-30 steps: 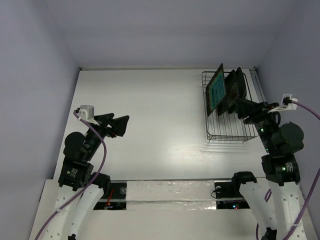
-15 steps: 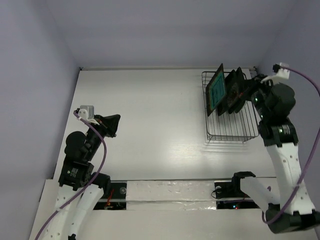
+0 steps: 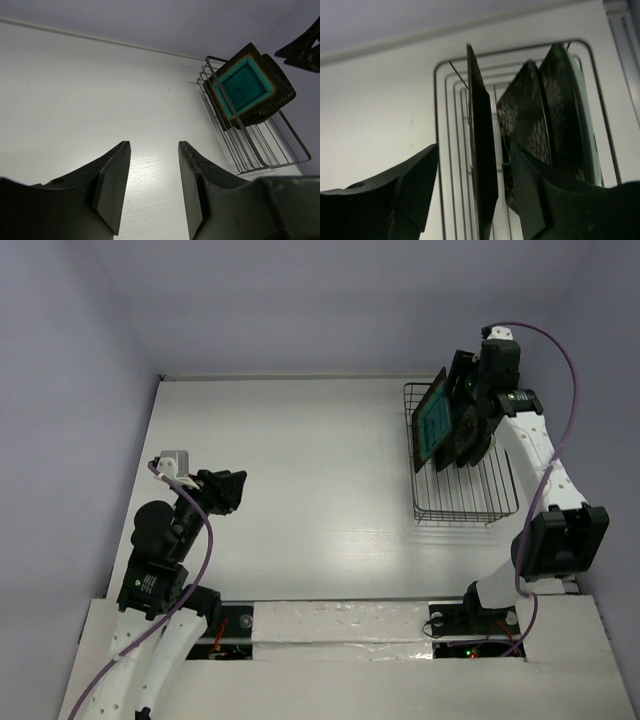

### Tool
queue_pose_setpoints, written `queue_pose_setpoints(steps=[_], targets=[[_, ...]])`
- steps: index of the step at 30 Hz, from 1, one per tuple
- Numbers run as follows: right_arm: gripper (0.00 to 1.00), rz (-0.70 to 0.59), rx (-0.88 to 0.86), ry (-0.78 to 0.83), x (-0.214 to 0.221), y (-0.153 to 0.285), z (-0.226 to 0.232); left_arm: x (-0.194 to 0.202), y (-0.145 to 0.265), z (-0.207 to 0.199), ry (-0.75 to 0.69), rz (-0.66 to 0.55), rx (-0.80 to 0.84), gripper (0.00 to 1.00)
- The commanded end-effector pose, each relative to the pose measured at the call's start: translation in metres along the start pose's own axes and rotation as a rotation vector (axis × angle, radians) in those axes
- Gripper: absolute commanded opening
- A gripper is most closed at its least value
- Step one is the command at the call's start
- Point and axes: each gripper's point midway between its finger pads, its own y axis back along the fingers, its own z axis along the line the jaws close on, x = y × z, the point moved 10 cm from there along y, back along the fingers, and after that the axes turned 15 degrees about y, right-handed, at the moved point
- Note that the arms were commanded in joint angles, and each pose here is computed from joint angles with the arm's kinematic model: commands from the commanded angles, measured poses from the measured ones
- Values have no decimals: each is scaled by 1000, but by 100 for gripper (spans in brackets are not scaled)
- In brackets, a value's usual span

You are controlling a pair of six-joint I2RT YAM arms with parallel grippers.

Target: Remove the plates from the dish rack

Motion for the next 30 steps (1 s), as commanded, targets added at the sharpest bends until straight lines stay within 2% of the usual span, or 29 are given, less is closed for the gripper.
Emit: queue_pose_setpoints(steps=[1,6,10,14,16,20,25,30], targets=[[63,58,18,53,1,-4,-5,0,-3,-1,-1,-5,15,40],[59,121,34,71,17,-25,3,-1,-3,-2,-7,-6,21,41],[47,176,39,115,25,-42,15,0,-2,-2,-6,-7,24,41],[41,217,72,162,29,-52,23,-1,-1,-2,-7,-13,27,42],[36,226,85,184,30,-54,26,-1,-1,-2,-7,-13,27,42],[18,252,133,229,32,-55,33,-1,-1,-2,-7,-14,26,43],[0,236,195,274,22,-47,33,-2,-1,-3,-9,-18,31,43],[0,157,221,292,0,-34,35,-2,0,-3,-7,-22,29,43]])
